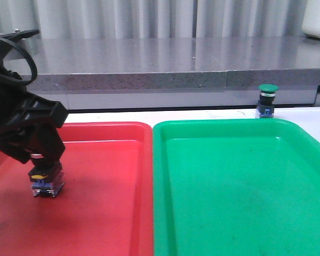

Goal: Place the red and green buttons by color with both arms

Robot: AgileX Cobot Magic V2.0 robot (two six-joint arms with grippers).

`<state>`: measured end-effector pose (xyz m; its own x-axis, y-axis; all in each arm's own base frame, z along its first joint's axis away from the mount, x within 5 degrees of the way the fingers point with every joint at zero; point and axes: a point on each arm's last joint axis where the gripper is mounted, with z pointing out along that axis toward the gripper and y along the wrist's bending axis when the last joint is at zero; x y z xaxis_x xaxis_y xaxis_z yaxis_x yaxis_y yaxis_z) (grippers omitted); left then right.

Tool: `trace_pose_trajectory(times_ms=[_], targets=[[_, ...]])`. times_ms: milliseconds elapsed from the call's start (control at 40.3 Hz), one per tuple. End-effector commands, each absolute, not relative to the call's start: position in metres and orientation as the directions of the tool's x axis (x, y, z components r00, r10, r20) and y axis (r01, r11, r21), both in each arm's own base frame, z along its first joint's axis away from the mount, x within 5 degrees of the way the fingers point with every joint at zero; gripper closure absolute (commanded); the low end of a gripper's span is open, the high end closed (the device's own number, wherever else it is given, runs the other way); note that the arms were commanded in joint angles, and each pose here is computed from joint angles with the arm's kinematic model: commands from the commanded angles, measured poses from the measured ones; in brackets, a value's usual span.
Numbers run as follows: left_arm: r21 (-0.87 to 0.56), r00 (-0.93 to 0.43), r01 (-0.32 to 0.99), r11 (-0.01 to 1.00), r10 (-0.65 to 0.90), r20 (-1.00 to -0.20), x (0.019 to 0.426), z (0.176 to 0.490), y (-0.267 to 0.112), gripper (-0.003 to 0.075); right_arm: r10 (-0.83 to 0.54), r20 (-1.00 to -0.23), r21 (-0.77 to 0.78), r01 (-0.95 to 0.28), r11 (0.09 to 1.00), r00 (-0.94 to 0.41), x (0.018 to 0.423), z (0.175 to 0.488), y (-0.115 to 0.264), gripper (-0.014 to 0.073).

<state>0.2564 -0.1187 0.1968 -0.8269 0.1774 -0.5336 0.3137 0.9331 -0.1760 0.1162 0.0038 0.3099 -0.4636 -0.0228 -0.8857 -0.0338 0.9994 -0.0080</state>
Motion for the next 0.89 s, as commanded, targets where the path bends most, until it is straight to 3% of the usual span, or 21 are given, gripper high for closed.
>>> trace_pose_trajectory(times_ms=[0,99,298,670,868], targets=[[-0.187,-0.781,0.317,0.930,0.144,-0.607,0.260,0.213,-0.122,0.0351,-0.035,-0.926,-0.026,-0.030,0.999,-0.375,0.120,0.327,0.003,0.0024],[-0.187,-0.781,0.317,0.930,0.144,-0.607,0.261,0.213,-0.122,0.0276,-0.035,-0.926,-0.026,-0.030,0.999,-0.375,0.120,0.327,0.003,0.0024],[-0.194,-0.759,0.330,0.924,0.137,-0.637,0.261,0.229,-0.123,0.0270,-0.035,-0.926,-0.026,-0.030,0.999,-0.375,0.120,0.327,0.003,0.0024],[-0.115,-0.524,0.431,0.895,0.144,-0.839,0.203,0.322,-0.097,0.0271,-0.035,-0.926,-0.026,-0.030,0.999,-0.375,0.120,0.327,0.003,0.0024],[-0.068,-0.408,0.459,0.886,0.142,-0.902,0.161,0.356,-0.079,0.0272,-0.035,-0.926,-0.026,-0.030,0.999,-0.375,0.120,0.327,0.003,0.0024]])
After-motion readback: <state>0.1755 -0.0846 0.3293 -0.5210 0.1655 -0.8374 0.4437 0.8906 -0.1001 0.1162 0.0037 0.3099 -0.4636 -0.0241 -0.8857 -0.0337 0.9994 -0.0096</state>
